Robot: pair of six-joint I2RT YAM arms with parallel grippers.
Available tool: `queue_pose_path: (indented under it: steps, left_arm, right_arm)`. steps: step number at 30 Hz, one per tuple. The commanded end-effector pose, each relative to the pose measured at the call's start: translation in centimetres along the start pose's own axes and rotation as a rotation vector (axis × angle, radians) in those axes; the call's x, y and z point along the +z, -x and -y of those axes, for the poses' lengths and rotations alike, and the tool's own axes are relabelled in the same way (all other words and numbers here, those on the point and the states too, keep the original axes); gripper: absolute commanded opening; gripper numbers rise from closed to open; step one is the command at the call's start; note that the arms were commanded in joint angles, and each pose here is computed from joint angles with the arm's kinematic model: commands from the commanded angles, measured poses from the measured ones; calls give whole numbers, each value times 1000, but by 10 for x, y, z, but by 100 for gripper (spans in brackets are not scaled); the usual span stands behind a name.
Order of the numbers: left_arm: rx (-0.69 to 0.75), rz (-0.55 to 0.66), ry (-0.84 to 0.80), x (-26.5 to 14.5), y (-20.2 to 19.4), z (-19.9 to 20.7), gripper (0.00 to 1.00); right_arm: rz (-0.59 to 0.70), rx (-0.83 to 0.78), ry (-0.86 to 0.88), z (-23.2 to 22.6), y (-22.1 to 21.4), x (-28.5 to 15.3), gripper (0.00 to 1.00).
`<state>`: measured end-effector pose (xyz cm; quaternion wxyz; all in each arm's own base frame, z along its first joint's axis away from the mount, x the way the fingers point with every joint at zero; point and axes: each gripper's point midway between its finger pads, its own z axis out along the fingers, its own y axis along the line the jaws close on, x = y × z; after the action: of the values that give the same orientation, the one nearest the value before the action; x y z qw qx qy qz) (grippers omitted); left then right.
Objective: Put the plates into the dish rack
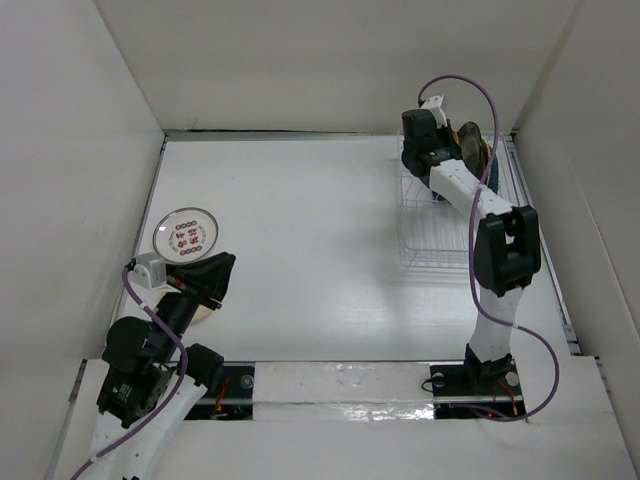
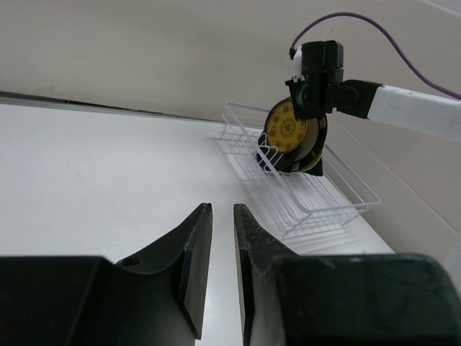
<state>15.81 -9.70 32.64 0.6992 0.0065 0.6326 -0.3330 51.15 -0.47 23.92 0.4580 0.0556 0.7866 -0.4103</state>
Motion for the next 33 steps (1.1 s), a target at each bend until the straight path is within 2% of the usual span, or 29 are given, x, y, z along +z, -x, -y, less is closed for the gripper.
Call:
queue_pose_path:
  steps: [1,8,9,11,12,15,19,20,22,23,24,26,27,30,31,33]
  left_arm:
    - [8,48,-24,0,13,6,16]
    - [7,43,-20,2,13,6,16]
    - [8,41,-19,2,12,5,16]
    - [7,37,-17,3,11,5,16]
    - [7,37,-17,3,12,5,16]
    - [8,33,-12,4,11,4,16]
    - [7,25,5,6,9,1,16]
    - [6,23,6,6,9,1,16]
    - [7,18,8,7,8,0,16]
    - [6,33,45,8,11,-6,16]
    - [4,33,55,8,10,-8,15]
    - [0,39,89,9,11,-14,14]
    - [-1,39,101,9,11,-16,11]
    - [-8,38,154,10,11,-24,2]
    - [-8,38,169,10,12,-27,0]
    - [-16,62,218,7,16,-35,0]
  right_arm:
    - [42,78,-16,-2,20,-6,0]
    - [10,43,40,-37,-1,-4,1]
    - [8,62,46,-38,-2,-4,14]
    - [12,97,74,-36,2,-9,31]
    - [18,115,89,-34,5,-11,46]
    - [61,202,165,-23,29,-30,56]
    - [147,317,333,-19,63,-75,57]
    - [192,370,482,-35,76,-105,54]
    - [231,392,667,-61,84,-140,30]
    - [271,403,832,-86,93,-178,15]
    - [250,420,919,-107,86,-198,0]
    - [260,417,1118,-147,85,-246,0]
    - [252,418,1216,-168,83,-286,0]
    - [184,404,1410,-231,62,-346,0]
    - [142,372,1481,-263,45,-374,3]
    - [71,384,1631,-290,35,-416,14]
